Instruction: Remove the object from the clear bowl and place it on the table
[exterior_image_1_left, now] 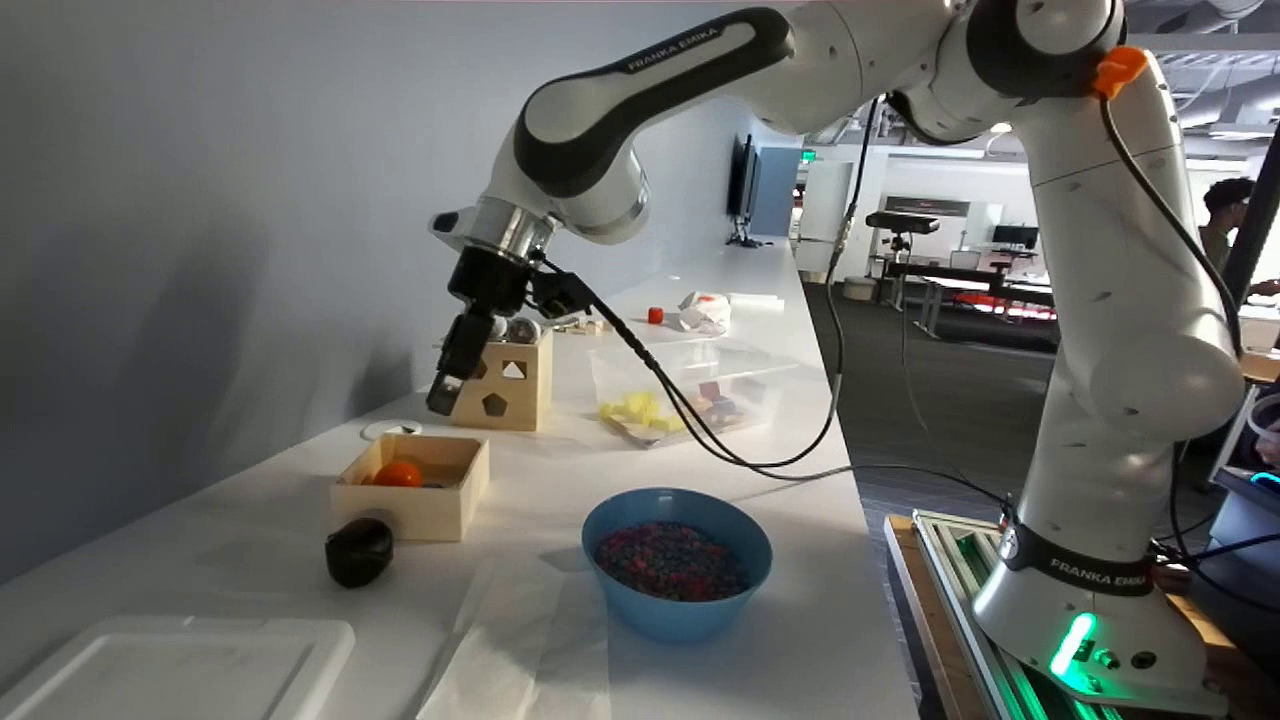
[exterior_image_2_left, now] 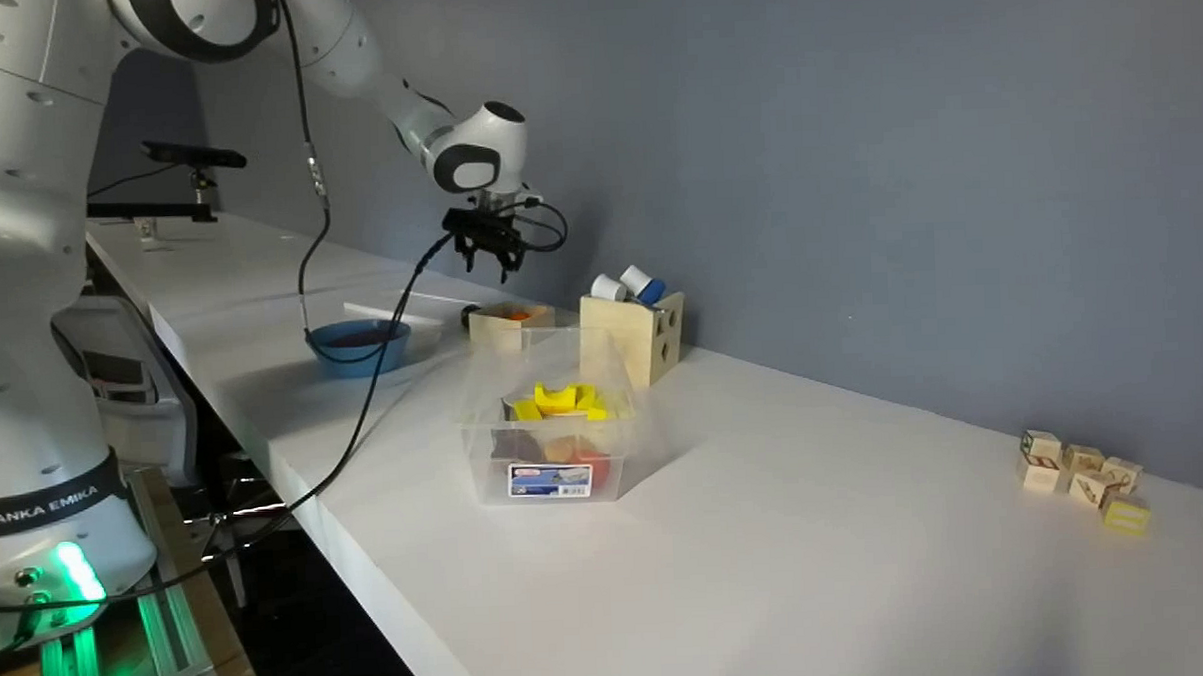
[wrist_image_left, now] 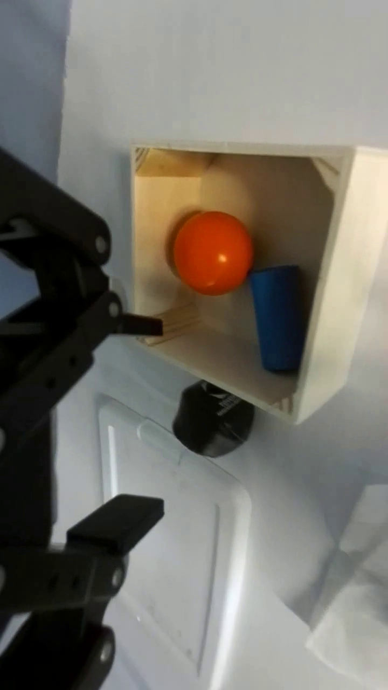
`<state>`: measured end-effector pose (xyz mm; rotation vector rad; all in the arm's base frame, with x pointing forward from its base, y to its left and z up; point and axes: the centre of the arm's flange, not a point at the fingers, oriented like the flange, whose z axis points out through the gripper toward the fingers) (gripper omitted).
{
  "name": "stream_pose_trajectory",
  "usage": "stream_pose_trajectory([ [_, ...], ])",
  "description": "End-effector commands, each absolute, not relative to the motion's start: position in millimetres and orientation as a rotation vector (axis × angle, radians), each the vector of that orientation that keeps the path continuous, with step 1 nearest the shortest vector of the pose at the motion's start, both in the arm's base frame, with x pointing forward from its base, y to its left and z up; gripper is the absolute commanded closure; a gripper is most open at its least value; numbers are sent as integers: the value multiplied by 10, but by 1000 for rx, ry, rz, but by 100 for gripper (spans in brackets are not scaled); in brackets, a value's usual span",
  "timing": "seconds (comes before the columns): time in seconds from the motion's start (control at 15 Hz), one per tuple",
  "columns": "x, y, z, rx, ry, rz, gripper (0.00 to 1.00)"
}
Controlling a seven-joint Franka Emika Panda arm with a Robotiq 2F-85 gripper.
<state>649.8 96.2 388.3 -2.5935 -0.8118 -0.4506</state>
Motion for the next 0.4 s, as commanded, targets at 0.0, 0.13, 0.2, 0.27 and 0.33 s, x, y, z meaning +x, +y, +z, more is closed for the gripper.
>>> stream_pose_trajectory([
  [0.0, 6226, 501, 3970, -2581, -873, -176, 0],
  [0.13, 5901, 176, 3925, -2703, -754, -112, 0],
  [0.2, 5764, -6, 3924, -2759, -680, -163, 0],
  [0.27, 5621, -164, 3929, -2791, -636, -240, 0],
  [0.33, 6082, -47, 3901, -2700, -706, -196, 0],
])
